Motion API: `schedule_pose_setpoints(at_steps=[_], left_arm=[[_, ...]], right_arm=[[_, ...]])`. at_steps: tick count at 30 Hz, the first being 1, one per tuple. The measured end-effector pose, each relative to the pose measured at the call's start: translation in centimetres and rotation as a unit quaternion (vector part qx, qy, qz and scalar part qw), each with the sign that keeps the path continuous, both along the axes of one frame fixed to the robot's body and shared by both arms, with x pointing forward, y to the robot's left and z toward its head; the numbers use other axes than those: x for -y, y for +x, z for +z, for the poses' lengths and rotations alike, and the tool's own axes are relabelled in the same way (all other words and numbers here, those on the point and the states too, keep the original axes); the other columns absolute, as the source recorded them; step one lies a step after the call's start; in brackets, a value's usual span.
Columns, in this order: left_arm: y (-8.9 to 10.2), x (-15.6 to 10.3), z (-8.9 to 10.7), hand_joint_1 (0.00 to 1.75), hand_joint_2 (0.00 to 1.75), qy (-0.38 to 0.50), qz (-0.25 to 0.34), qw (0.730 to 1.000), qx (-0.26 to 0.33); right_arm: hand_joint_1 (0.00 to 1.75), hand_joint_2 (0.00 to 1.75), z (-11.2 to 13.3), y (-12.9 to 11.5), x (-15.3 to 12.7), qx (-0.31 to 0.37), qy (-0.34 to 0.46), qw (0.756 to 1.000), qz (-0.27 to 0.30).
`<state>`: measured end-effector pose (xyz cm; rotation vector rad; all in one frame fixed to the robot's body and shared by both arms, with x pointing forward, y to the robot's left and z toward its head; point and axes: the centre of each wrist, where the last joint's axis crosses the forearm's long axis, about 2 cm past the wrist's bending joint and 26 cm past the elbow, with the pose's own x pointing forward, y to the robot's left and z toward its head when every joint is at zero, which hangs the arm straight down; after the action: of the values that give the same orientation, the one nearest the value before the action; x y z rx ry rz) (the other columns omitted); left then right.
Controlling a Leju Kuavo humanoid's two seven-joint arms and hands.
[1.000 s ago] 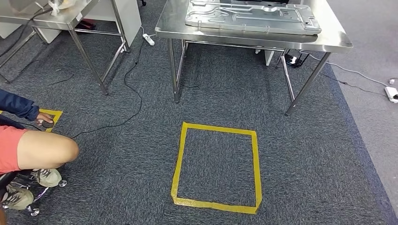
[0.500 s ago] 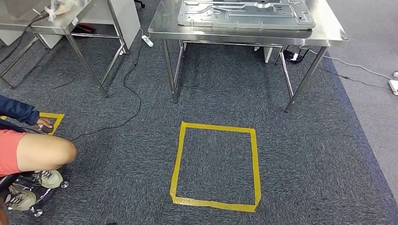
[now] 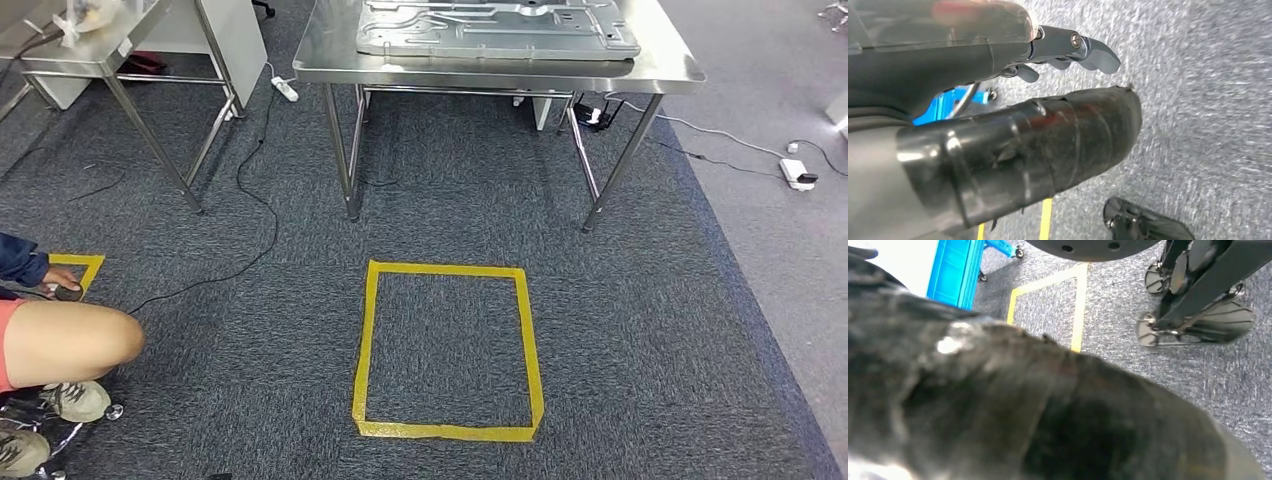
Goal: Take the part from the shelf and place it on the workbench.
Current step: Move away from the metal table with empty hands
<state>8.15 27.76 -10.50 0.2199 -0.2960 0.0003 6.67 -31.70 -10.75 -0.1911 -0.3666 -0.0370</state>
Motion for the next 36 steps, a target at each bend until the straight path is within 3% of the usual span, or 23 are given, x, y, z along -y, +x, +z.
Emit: schedule_pose_setpoints(at_steps=[6,17,26,36], left_arm=[[-0.8,-0.8,-0.2,0.0,0.0,-0.017,-0.011,0.999,0.034],[-1.3,-1.6,-0.3,0.0,0.0,-0.012,-0.002,1.0,0.023],[-0.3,0.7,-0.1,0.0,0.0,-0.066,0.033,0.997,0.012],[-0.4,1.4,-0.1,0.0,0.0,-0.083,0.016,0.996,0.009]], right_arm=[[0.0,0.0,0.0,0.0,0.0,-0.003,-0.004,1.0,0.005],[0.0,0.0,0.0,0.0,-0.4,-0.002,-0.004,1.0,0.006],[0.0,0.0,0.0,0.0,-0.7,-0.001,0.023,1.0,0.014],[0.0,0.0,0.0,-0.1,-0.3,-0.023,0.034,0.999,0.034]])
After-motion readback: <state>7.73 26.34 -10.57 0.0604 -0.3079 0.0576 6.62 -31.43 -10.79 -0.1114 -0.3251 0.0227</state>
